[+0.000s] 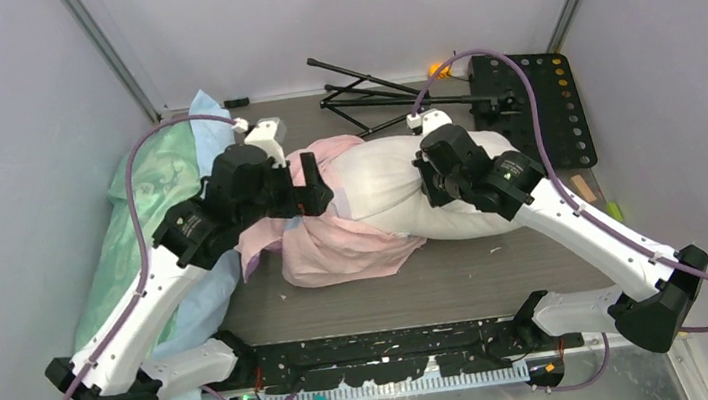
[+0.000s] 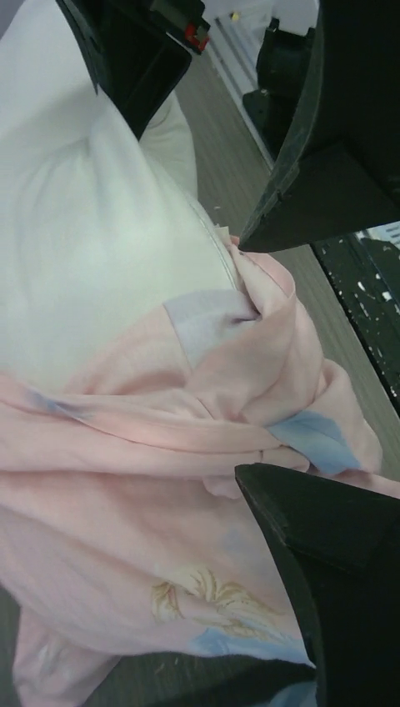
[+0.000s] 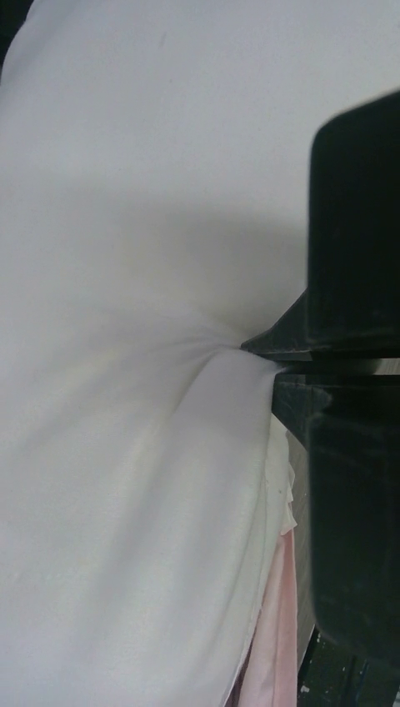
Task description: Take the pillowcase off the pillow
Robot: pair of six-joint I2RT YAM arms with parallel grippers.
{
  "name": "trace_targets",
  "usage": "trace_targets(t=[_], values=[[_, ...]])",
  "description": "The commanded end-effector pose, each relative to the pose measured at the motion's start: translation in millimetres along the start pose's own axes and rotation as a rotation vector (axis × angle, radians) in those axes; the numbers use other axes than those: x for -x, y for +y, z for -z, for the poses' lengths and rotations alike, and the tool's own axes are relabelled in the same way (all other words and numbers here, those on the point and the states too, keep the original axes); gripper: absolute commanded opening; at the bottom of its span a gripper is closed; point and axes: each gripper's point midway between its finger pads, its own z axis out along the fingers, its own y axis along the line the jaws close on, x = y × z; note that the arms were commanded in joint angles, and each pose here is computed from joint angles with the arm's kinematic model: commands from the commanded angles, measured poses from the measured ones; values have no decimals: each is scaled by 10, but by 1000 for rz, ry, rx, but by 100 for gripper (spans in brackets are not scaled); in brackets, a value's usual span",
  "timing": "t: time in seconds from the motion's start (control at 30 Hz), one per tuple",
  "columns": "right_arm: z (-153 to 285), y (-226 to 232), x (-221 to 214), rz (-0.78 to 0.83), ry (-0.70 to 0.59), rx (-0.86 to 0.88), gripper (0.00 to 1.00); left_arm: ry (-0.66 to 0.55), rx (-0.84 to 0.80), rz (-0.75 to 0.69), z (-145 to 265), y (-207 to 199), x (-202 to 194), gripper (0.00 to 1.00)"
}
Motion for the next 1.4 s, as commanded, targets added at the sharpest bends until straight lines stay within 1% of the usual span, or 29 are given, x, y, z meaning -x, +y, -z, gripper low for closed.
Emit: trace_targets(t=[0.0, 0.1, 0.2, 0.33, 0.47, 0.57, 0.67, 0.77, 0.83, 0.9, 0.97, 1.07, 1.17, 1.23, 1.33, 1.37], values=[[97, 73, 299, -81, -120, 52, 0, -106, 304, -116, 148, 164, 311, 100], [103, 93, 300, -83, -122, 63, 0, -94, 380, -243, 15, 57, 318, 100], [104, 95, 290, -89, -123, 66, 0, -91, 381, -335, -171, -108, 325, 100], [128, 90, 295, -99, -130, 68, 0, -47, 369, -382, -425, -184, 254, 100], [177, 48, 319, -113, -154, 57, 0, 34, 415, -384, -614, -53, 5, 100], [195, -31, 336, -139, -178, 18, 0, 91, 473, -350, -683, 209, -184, 100], [215, -263, 335, -187, -206, -109, 0, 126, 564, -305, -583, 603, -287, 99], [291, -561, 341, -221, -252, -261, 0, 106, 607, -251, -366, 950, -294, 96], [360, -734, 340, -238, -274, -328, 0, 81, 639, -196, -189, 1237, -245, 95], [430, -919, 334, -266, -290, -385, 0, 65, 651, -151, -33, 1450, -230, 94], [507, -1062, 332, -303, -311, -418, 0, 78, 675, -118, 65, 1647, -241, 93], [696, -1223, 365, -350, -366, -453, 0, 105, 699, -89, 136, 1820, -271, 90], [873, -1307, 416, -373, -417, -471, 0, 89, 687, -57, 126, 1867, -269, 82], [964, -1329, 451, -378, -439, -472, 0, 72, 683, -42, 118, 1885, -247, 71], [1065, -1364, 467, -376, -451, -480, 0, 57, 682, -34, 102, 1896, -203, 58], [1098, -1353, 482, -372, -458, -466, 0, 56, 678, -32, 94, 1892, -192, 50]])
